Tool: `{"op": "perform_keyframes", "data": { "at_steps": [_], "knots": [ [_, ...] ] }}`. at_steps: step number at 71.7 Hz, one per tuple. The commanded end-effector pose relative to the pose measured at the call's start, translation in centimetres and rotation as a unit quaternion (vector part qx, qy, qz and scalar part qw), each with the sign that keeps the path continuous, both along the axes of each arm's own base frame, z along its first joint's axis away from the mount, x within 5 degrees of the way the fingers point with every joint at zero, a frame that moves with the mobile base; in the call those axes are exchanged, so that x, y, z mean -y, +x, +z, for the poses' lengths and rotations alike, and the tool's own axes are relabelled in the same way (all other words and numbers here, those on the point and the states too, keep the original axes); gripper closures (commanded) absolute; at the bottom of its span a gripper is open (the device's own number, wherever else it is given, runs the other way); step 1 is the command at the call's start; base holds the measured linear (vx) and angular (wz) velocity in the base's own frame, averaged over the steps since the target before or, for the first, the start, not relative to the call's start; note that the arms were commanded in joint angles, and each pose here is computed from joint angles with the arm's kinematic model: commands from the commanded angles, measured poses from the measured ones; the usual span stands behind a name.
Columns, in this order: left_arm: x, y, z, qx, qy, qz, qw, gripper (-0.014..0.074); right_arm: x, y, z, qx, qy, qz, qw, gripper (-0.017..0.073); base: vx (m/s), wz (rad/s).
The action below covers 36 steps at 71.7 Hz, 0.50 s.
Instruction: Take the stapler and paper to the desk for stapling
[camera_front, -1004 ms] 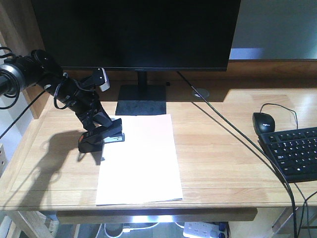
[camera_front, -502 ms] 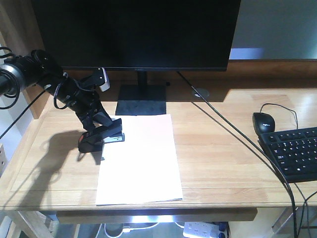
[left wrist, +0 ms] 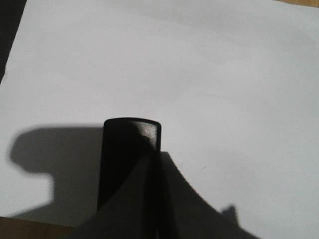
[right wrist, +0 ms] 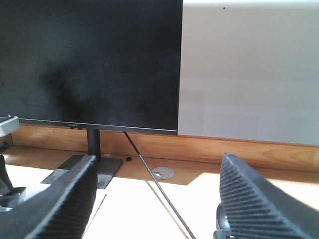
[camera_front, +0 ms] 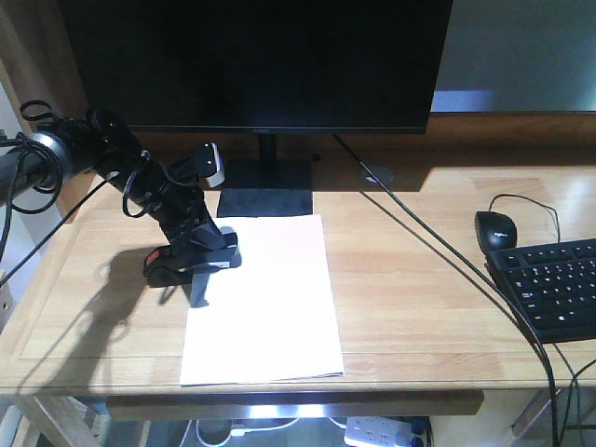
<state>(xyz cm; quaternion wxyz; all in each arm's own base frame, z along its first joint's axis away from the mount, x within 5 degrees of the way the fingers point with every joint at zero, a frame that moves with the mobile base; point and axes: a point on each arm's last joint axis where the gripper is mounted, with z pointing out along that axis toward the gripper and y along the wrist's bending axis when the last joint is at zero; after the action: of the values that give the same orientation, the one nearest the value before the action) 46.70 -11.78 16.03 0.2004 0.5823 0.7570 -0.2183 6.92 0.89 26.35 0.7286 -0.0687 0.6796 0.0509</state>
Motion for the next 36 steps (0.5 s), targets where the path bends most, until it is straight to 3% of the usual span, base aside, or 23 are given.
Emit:
{"op": "perform_keyframes", "data": {
  "at_steps": [1, 36],
  "knots": [
    [0.4, 0.0, 2.0, 0.022, -0.003, 0.0, 1.0, 0.06, 0.1, 0.0, 0.8, 0.012, -0.012, -0.007, 1.0, 0.0074, 0.0, 0.0],
    [0.3, 0.3, 0.8, 0.011, 0.002, 0.014, 1.0, 0.06, 0.1, 0.0, 0.8, 0.012, -0.012, -0.007, 1.0, 0.0074, 0.0, 0.0]
  ]
}}
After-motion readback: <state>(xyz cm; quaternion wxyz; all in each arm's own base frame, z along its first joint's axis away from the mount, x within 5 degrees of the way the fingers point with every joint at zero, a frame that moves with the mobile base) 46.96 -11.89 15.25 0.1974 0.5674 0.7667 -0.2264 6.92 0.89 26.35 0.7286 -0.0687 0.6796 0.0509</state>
